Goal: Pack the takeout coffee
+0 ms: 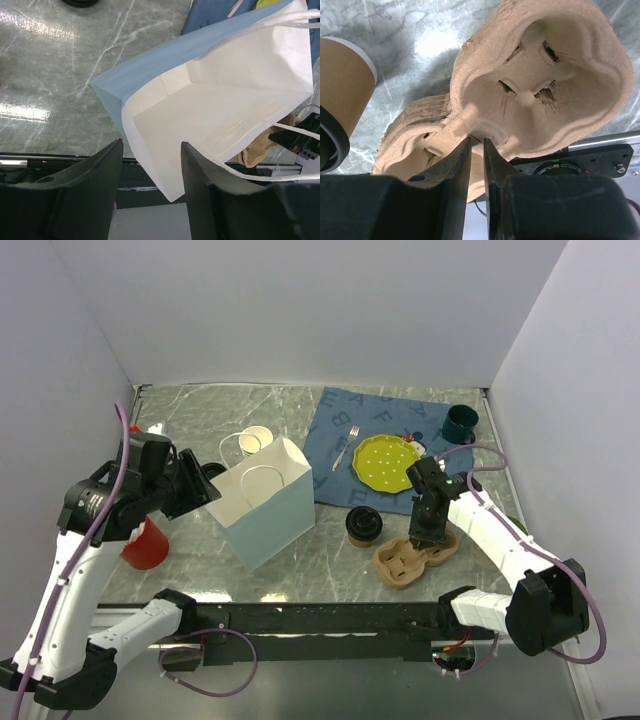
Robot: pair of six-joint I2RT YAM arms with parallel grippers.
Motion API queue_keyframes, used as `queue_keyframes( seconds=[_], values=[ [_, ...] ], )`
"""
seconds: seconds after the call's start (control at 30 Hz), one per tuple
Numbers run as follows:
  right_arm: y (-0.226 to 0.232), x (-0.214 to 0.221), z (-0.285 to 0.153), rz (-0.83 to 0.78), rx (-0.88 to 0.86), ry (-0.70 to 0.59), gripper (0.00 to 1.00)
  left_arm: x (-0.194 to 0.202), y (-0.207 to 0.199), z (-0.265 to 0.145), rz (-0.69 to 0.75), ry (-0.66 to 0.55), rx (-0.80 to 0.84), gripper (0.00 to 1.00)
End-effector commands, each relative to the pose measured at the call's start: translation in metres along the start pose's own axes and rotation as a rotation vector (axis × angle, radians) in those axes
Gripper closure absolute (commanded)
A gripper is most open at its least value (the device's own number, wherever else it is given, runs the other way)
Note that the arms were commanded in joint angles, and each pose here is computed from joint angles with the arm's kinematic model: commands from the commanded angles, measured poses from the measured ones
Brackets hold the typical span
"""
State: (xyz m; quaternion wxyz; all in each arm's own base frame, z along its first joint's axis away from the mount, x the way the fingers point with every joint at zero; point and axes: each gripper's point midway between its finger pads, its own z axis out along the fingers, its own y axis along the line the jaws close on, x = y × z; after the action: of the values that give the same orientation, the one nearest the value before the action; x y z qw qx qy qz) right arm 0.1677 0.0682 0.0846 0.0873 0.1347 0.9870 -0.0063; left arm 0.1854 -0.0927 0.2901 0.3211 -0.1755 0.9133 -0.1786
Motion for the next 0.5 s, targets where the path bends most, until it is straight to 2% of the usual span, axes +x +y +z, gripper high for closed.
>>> queue_keyframes(
  seconds=[0.0,0.1,0.2,0.23,0.27,0.33,0.4,0.47],
  values=[
    [0.000,-0.014,-0.008,0.043,-0.011,-0.081,0.77,-0.009,0.000,-0.007,0.020,-0.036,-0.012,0.43],
    [0.001,-0.021,-0.018,-0.001,-0.023,-0.103,0.73,-0.010,-0.001,-0.008,0.024,-0.038,-0.007,0.41],
    [-0.001,-0.027,-0.029,-0.075,-0.019,-0.118,0.61,-0.010,0.000,-0.007,0.034,-0.034,-0.011,0.40],
    [0.001,-0.027,-0.032,-0.156,-0.040,-0.113,0.57,-0.010,0.000,-0.006,0.037,-0.034,-0.011,0.40],
    [0.003,-0.027,-0.033,-0.197,-0.053,-0.109,0.48,-0.011,-0.001,-0.006,0.040,-0.035,-0.010,0.39],
    [0.006,-0.025,-0.034,-0.236,-0.094,-0.083,0.42,-0.011,-0.001,-0.006,0.051,-0.033,-0.010,0.39],
    [0.020,-0.025,-0.038,-0.286,-0.182,-0.074,0.42,-0.014,-0.003,-0.007,0.060,-0.035,-0.007,0.38],
    [0.020,-0.036,-0.050,-0.329,-0.178,-0.119,0.43,-0.017,-0.005,-0.010,0.067,-0.037,-0.007,0.37]
  ],
)
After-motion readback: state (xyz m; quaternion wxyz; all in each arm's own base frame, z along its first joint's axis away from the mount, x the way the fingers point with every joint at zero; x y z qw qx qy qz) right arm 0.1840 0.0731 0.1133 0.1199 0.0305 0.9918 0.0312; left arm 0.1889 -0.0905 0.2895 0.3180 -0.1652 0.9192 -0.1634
